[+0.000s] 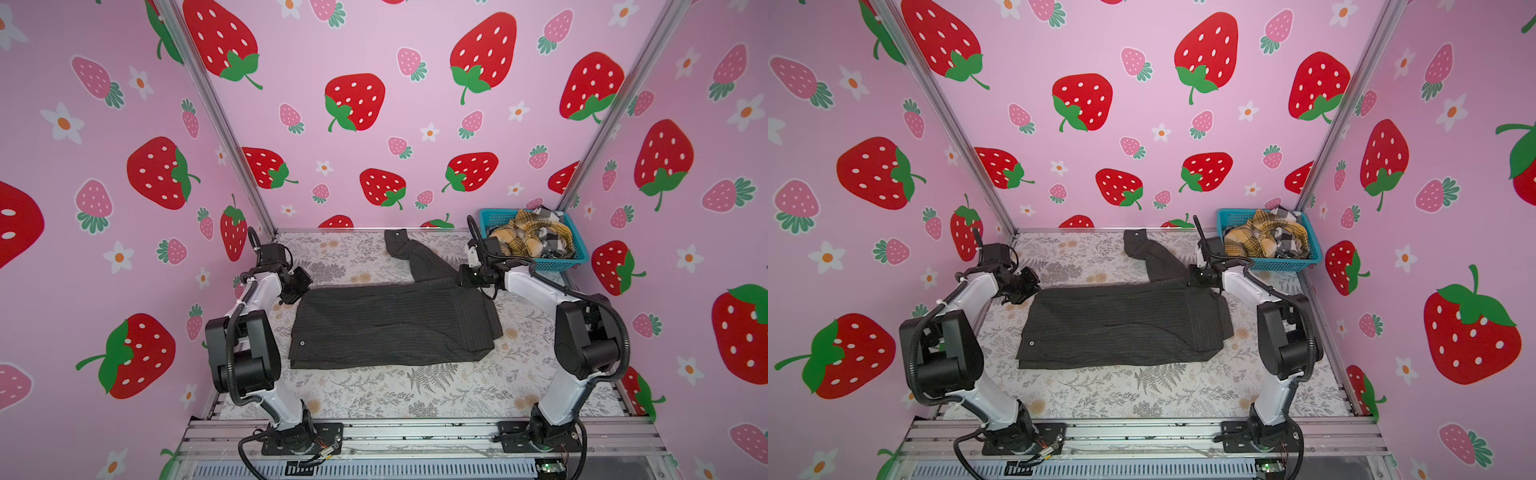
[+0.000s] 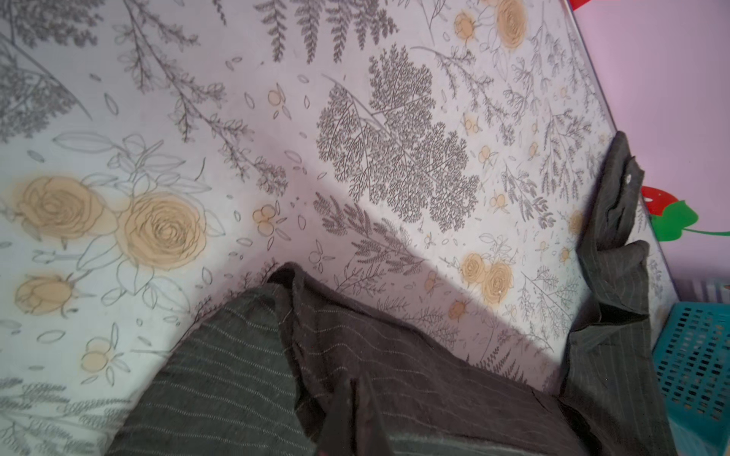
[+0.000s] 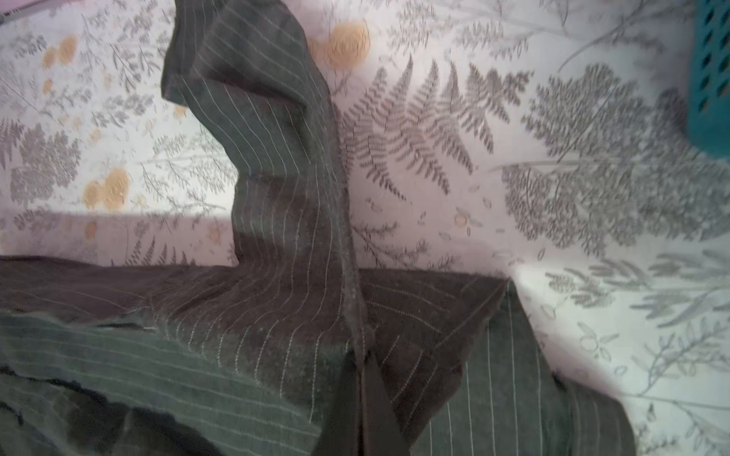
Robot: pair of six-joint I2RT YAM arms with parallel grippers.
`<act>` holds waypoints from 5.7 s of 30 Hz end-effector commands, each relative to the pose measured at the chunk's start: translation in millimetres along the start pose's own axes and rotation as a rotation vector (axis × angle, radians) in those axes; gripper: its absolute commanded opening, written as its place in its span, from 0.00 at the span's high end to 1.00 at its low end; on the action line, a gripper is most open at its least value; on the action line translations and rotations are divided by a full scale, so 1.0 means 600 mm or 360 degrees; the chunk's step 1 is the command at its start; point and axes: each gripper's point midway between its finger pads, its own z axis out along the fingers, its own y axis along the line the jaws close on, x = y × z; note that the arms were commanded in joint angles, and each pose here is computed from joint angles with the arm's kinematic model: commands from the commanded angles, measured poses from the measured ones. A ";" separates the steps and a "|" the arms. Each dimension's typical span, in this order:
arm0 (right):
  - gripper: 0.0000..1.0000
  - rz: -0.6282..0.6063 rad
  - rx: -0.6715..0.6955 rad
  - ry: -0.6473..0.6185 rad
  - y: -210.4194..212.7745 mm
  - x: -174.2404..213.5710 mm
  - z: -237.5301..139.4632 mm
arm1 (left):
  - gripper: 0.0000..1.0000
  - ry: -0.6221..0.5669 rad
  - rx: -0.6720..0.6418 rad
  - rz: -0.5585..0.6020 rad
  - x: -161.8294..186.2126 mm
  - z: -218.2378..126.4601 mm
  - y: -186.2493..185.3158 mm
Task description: Fold and stack the long sleeve shirts
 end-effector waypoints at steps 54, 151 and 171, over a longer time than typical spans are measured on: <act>0.59 -0.0229 0.0023 0.0318 0.107 0.155 0.075 | 1.00 0.0298 -0.0260 -0.0291 0.126 0.035 0.115; 0.51 -0.0047 -0.0432 0.0219 0.249 0.039 0.151 | 0.56 0.0335 0.0572 0.0448 0.249 -0.080 -0.265; 1.00 -0.0114 -0.0413 0.0121 0.264 -0.005 0.131 | 1.00 0.0330 0.0537 0.0234 0.209 -0.071 -0.204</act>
